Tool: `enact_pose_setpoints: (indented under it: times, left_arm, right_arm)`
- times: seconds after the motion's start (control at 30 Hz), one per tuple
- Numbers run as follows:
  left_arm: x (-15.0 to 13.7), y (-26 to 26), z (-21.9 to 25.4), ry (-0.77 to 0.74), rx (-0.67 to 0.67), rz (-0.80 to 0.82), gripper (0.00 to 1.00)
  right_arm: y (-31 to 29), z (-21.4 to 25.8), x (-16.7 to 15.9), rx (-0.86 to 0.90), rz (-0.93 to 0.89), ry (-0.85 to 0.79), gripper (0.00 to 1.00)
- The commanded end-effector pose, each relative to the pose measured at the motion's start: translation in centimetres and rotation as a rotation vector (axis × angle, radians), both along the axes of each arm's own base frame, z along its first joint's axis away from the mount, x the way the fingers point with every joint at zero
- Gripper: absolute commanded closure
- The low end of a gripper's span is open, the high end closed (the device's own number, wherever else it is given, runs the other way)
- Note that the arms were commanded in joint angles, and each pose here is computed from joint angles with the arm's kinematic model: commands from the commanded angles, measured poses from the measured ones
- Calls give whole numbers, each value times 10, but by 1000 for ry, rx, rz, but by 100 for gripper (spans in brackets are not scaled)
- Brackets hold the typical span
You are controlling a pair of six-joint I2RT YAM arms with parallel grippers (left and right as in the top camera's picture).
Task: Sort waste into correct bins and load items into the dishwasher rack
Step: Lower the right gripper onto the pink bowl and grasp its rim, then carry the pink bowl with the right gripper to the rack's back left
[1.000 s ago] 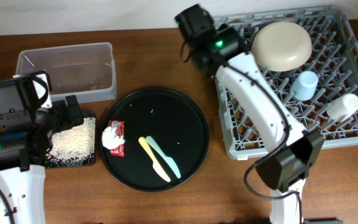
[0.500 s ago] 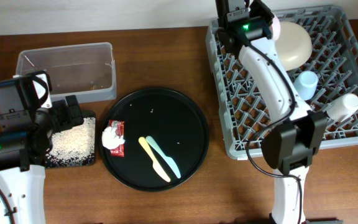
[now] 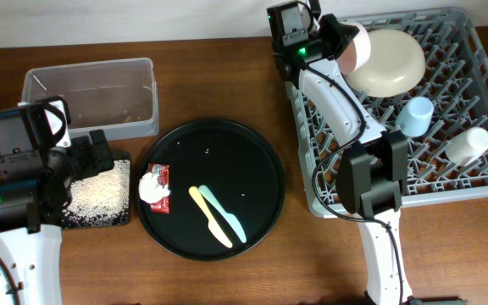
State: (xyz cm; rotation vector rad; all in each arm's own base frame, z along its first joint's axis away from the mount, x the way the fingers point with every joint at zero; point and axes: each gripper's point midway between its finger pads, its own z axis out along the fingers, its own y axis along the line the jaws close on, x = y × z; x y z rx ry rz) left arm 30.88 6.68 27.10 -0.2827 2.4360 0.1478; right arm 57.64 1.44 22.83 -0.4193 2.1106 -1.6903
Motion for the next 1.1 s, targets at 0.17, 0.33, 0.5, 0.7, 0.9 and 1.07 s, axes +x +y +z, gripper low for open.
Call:
enact_pose_setpoints:
  times: [0.17, 0.33, 0.5, 0.7, 0.9, 1.07]
  left_arm:
    - [0, 2, 5, -13, 8, 8, 1]
    - [0, 2, 5, -13, 8, 8, 1]
    - [0, 2, 5, -13, 8, 8, 1]
    - [0, 2, 5, -13, 8, 8, 1]
    - [0, 2, 5, -13, 8, 8, 1]
    - [0, 2, 5, -13, 8, 8, 1]
  right_arm:
    - [4, 13, -9, 0, -65, -131, 96]
    - [-5, 1, -10, -39, -104, -112, 96]
    - [-5, -11, -8, -48, -105, -92, 96]
    - [-5, -11, -7, -48, -105, -91, 96]
    - [-9, -11, -7, -48, -113, -91, 96]
    - [-17, -11, -7, -48, -126, -91, 96]
